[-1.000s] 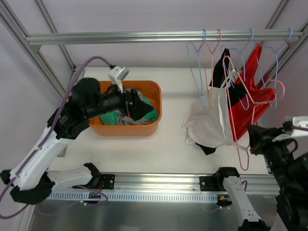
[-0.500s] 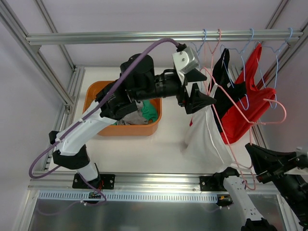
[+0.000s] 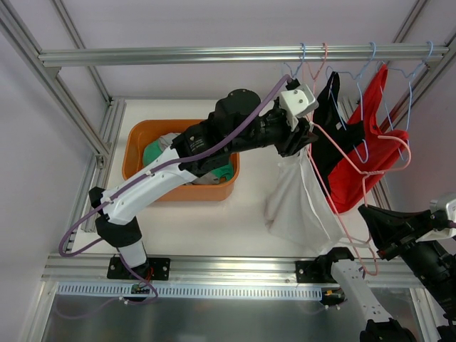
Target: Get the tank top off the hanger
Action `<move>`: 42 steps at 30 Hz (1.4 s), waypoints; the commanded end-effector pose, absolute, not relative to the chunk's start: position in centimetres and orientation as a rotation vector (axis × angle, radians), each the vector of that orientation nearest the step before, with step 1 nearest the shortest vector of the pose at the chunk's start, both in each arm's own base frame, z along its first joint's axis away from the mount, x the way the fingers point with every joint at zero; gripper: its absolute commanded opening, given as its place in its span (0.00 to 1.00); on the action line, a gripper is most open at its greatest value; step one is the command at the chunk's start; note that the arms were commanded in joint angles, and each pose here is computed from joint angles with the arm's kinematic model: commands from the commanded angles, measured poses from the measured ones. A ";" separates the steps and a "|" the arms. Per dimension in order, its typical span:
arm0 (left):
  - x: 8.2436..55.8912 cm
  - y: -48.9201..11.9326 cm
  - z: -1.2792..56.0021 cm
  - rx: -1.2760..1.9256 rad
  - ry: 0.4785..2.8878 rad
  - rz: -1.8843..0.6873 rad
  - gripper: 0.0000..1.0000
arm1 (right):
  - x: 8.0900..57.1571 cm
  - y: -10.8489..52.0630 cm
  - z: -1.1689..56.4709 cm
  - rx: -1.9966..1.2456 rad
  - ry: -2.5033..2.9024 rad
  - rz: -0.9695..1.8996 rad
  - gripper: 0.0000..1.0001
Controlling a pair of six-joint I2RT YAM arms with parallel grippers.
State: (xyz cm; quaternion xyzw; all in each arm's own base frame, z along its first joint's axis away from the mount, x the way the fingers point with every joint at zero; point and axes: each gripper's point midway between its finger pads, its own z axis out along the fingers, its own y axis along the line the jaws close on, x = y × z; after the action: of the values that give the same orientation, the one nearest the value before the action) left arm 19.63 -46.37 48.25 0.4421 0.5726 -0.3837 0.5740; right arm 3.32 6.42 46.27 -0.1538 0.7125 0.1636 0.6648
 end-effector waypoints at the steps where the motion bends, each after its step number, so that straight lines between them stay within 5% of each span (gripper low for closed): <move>1: 20.7 -46.2 49.2 0.990 1.302 -0.846 0.38 | 4.1 6.8 47.7 -0.380 1.569 0.378 0.00; 3: 20.7 -46.1 48.9 0.992 1.308 -0.841 0.26 | 4.3 6.6 47.6 -0.375 1.573 0.369 0.00; 5: 20.5 -45.9 48.6 1.000 1.310 -0.849 0.25 | 4.6 6.3 47.5 -0.365 1.582 0.357 0.00; 9: 19.6 -45.7 48.1 1.025 1.309 -0.878 0.45 | 5.1 6.3 47.2 -0.367 1.600 0.356 0.00; 11: 19.5 -45.7 47.4 1.036 1.319 -0.880 0.44 | 5.3 6.2 47.0 -0.364 1.606 0.352 0.00; 13: 19.6 -45.4 47.6 1.022 1.316 -0.873 0.33 | 5.4 6.1 47.1 -0.362 1.605 0.347 0.00; 18: 19.5 -45.0 47.3 1.016 1.321 -0.873 0.32 | 5.6 6.1 47.1 -0.359 1.610 0.346 0.00; 23: 19.3 -44.5 47.7 1.002 1.311 -0.881 0.48 | 6.5 5.8 46.6 -0.345 1.637 0.326 0.00; 27: 19.2 -43.9 48.5 0.967 1.299 -0.887 0.50 | 6.5 6.1 46.5 -0.359 1.628 0.336 0.00; 34: 19.7 -44.2 48.1 0.956 1.306 -0.873 0.46 | 5.6 6.7 47.3 -0.385 1.584 0.371 0.00; 42: 20.1 -44.6 47.0 0.958 1.327 -0.863 0.24 | 4.9 6.6 47.9 -0.386 1.554 0.371 0.00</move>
State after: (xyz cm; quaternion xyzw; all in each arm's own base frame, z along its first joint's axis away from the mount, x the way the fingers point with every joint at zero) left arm 20.10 -44.92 44.96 0.4319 0.5897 -0.3608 0.5793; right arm 5.13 6.26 45.68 -0.1585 0.7250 0.1594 0.6511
